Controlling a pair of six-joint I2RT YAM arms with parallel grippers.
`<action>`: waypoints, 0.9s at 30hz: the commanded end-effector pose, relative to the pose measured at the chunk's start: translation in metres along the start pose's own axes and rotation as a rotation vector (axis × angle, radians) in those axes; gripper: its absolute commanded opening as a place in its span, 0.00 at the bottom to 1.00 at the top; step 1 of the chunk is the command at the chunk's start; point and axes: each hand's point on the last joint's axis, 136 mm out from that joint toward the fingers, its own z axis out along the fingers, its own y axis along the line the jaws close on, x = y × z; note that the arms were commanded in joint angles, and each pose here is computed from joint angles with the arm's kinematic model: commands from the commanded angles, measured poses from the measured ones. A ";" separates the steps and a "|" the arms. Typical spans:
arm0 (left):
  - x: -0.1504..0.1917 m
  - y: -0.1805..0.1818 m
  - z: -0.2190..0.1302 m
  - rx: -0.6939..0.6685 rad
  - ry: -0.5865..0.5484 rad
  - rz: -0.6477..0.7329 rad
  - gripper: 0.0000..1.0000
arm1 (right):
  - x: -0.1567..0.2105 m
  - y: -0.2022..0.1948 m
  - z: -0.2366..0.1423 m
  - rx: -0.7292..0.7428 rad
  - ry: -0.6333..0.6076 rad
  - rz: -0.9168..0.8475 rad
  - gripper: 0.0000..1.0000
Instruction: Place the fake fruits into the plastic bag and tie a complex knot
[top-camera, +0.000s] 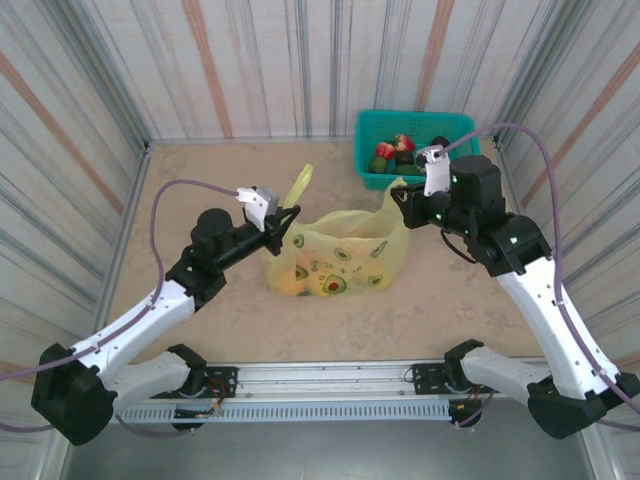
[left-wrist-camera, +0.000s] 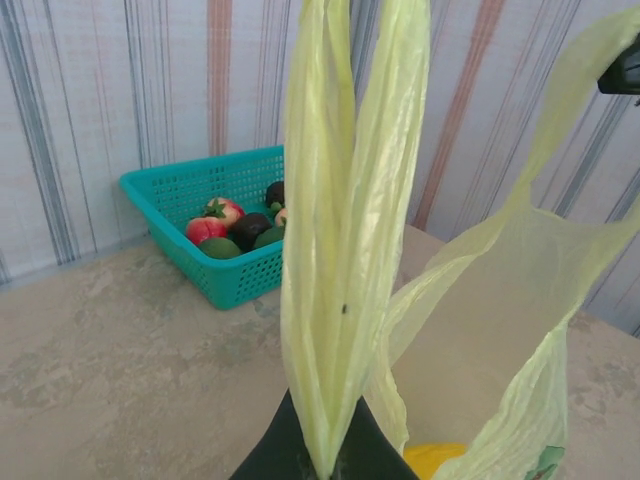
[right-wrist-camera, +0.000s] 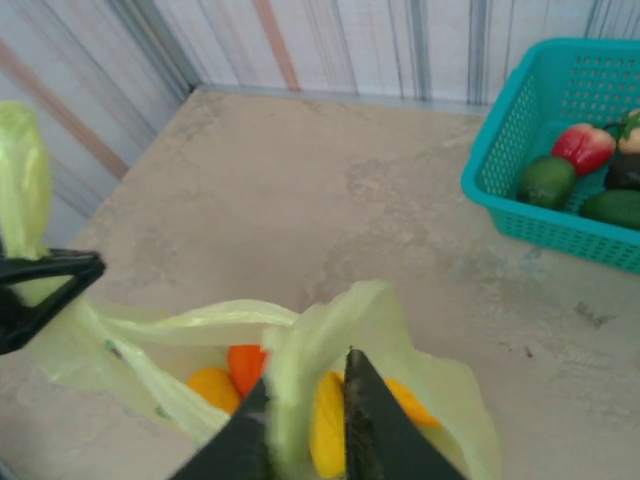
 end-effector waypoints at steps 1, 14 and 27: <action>-0.027 0.008 -0.011 -0.045 -0.061 0.049 0.00 | -0.032 0.005 0.003 0.013 -0.083 -0.029 0.00; -0.045 0.039 -0.039 -0.168 -0.103 0.081 0.00 | -0.054 0.017 0.033 0.218 -0.026 0.115 0.00; -0.046 0.083 -0.038 -0.301 -0.119 0.052 0.00 | -0.025 0.075 0.035 0.047 0.058 0.007 0.19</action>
